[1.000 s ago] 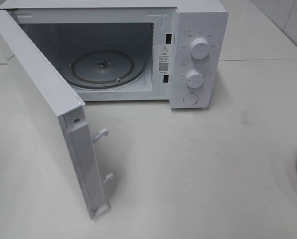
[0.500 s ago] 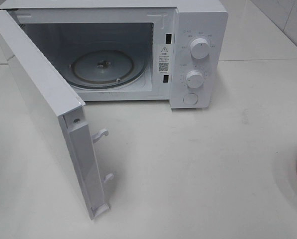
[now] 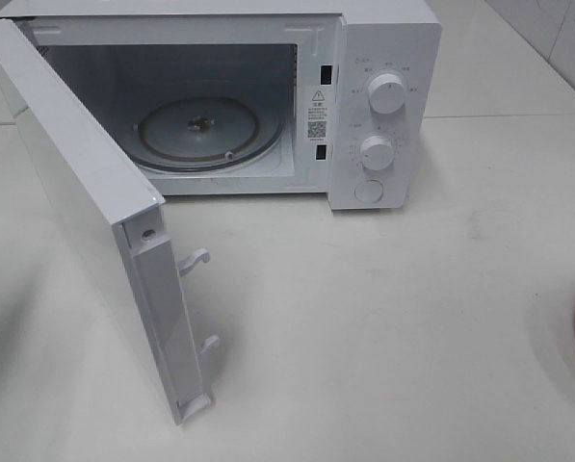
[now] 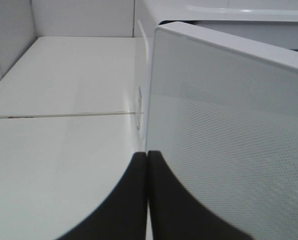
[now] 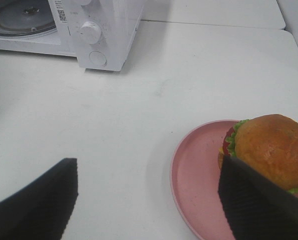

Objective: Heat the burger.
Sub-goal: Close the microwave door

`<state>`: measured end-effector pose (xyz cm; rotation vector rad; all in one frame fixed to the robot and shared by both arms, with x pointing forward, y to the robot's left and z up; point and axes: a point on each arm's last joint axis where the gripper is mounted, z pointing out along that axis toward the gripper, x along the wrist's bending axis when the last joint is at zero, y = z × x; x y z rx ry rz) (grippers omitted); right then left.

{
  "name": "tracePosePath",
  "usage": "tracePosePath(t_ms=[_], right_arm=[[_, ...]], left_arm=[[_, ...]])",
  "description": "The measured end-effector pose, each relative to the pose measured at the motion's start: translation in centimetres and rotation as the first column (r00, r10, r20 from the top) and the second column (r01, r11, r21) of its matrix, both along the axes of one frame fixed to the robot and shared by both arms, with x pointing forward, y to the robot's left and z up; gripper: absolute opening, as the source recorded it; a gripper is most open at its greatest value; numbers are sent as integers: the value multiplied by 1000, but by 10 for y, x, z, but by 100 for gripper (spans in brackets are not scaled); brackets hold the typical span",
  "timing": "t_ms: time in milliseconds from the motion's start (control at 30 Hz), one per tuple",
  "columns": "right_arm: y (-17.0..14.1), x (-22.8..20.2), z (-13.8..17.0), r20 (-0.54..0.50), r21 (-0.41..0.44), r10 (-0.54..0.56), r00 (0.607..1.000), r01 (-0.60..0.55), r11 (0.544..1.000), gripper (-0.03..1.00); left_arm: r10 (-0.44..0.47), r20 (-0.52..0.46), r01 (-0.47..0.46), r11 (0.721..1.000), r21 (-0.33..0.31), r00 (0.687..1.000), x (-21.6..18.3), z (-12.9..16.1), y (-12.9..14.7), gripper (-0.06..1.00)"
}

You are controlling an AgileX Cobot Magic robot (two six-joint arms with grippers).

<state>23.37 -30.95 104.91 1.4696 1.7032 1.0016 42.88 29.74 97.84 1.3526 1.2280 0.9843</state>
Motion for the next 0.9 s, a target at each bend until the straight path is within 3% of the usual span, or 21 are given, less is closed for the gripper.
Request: tracePosePath(t_ms=[133, 400, 633, 900], right_arm=[[0, 0, 0, 0, 0, 0, 1000, 0, 1000, 76], [0, 0, 0, 0, 0, 0, 1000, 0, 1000, 76], [0, 0, 0, 0, 0, 0, 1000, 0, 1000, 76], [0, 0, 0, 0, 0, 0, 1000, 0, 1000, 76]], left_arm=[[-65, 7, 65, 997, -41, 998, 14, -7, -7, 0], [-228, -14, 228, 973, -32, 974, 44, -13, -44, 0], [-251, -14, 251, 967, -39, 968, 62, -16, -60, 0], [-340, 2, 340, 940, -32, 940, 81, -15, -89, 0]])
